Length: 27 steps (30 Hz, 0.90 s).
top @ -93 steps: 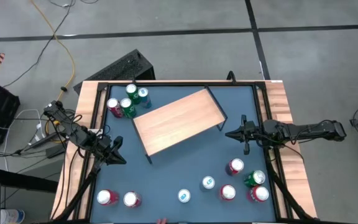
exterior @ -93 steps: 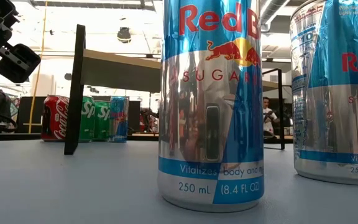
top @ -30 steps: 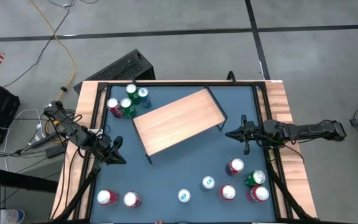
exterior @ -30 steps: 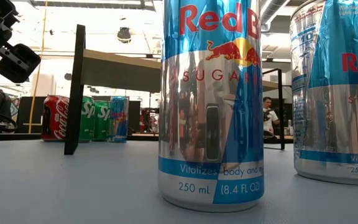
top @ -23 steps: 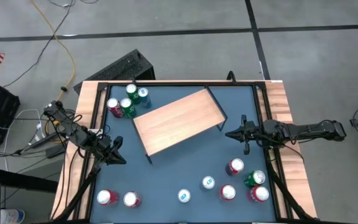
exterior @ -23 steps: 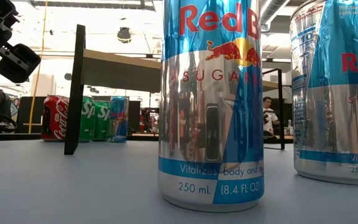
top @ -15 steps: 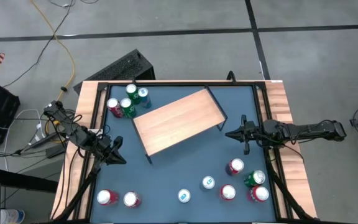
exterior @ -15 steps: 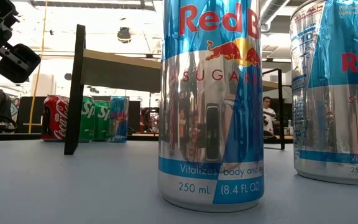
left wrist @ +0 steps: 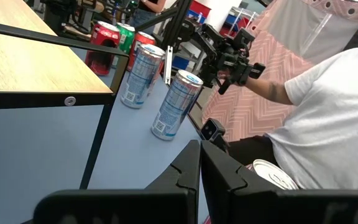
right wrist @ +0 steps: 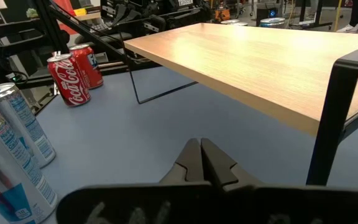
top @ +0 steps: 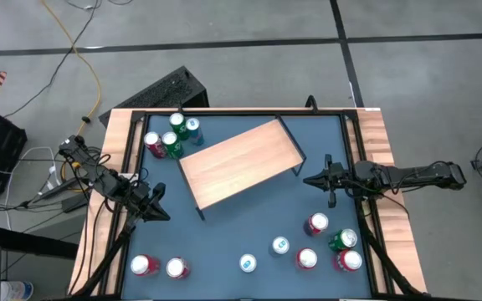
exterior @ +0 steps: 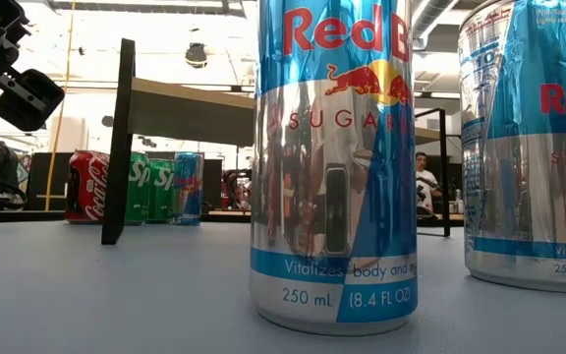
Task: Place canned beverage on shelf
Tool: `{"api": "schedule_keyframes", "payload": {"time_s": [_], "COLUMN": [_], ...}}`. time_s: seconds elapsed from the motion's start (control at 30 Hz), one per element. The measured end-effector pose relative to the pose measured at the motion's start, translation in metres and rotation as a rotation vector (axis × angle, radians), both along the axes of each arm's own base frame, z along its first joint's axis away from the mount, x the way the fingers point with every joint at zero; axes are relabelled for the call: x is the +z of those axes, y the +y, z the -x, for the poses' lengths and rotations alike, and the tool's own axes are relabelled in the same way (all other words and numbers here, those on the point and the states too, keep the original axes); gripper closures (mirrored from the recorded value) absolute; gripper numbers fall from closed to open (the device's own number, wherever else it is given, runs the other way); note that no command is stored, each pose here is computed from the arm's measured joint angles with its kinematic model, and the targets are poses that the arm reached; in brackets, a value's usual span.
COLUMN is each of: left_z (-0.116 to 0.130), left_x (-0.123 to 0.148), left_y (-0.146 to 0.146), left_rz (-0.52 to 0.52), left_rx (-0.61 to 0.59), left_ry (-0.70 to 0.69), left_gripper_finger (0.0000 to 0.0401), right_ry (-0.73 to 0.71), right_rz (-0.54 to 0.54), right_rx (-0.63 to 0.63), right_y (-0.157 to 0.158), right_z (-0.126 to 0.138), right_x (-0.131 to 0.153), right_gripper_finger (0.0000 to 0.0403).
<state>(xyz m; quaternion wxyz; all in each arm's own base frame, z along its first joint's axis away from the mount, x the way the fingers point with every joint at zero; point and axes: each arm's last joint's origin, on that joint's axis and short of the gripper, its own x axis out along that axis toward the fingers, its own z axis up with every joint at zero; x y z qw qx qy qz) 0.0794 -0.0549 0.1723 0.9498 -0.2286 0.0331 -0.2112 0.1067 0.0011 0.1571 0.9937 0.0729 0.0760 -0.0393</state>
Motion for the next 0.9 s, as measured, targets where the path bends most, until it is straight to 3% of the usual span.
{"api": "schedule_keyframes", "payload": {"time_s": [0.2, 0.53, 0.9], "left_z": [-0.001, -0.002, -0.002], "left_x": [0.001, 0.002, 0.002], "left_y": [0.003, 0.01, 0.014], "left_rz": [-0.081, -0.071, -0.02], "left_rx": [0.098, 0.362, 0.509], "left_ry": [-0.047, -0.037, -0.014], "left_gripper_finger": [0.0401, 0.0401, 0.0401], "right_ry": [-0.03, -0.085, -0.133], "right_rz": [-0.004, -0.306, -0.306], "right_rx": [-0.048, -0.063, -0.068], "right_y": [-0.002, -0.001, -0.002], "right_z": [0.0, -0.001, -0.001], "right_x": [0.002, 0.005, 0.01], "right_gripper_finger": [0.0403, 0.0403, 0.0403]}}
